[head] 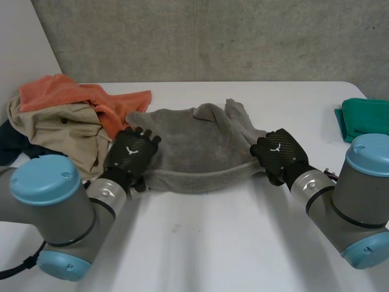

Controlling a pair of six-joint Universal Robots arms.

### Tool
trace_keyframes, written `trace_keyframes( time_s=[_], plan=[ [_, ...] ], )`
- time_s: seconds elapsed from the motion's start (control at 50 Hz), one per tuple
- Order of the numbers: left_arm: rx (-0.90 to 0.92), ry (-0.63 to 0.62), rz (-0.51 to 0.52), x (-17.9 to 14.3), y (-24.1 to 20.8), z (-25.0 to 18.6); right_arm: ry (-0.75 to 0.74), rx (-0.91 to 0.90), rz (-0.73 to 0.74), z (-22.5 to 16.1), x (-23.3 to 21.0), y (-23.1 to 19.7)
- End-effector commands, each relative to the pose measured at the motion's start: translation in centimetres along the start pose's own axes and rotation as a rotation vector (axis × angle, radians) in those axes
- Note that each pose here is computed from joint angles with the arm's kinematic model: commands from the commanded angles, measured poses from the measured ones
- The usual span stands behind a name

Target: Fold the laundry.

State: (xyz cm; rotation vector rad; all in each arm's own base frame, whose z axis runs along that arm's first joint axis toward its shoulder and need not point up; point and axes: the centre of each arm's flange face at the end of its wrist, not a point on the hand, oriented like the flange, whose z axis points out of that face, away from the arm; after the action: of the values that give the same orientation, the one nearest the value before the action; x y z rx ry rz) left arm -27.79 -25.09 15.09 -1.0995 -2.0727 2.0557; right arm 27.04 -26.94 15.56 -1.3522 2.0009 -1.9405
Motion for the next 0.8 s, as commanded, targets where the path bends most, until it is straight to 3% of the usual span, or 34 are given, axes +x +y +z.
trace_keyframes(
  time_s=[0.02,0.26,0.52,0.68,0.8],
  plan=[
    [-0.029,-0.048,-0.069,-1.9,0.4,-0.9,0.001,-0.014,0.003,-0.1,0.1,0.3],
    [-0.192,-0.039,-0.292,-4.4,3.3,-0.3,0.004,-0.017,0.003,-0.1,0.2,0.5],
    [-0.251,0.018,-0.348,-4.6,6.1,2.5,0.005,-0.025,0.014,-0.2,0.1,0.5],
    [-0.243,0.024,-0.343,-4.4,5.7,3.1,0.023,-0.021,0.179,0.0,1.2,-0.1],
    [-0.210,0.009,-0.341,-5.1,4.5,3.1,0.094,-0.085,0.409,-0.3,6.1,-0.3]
  ],
)
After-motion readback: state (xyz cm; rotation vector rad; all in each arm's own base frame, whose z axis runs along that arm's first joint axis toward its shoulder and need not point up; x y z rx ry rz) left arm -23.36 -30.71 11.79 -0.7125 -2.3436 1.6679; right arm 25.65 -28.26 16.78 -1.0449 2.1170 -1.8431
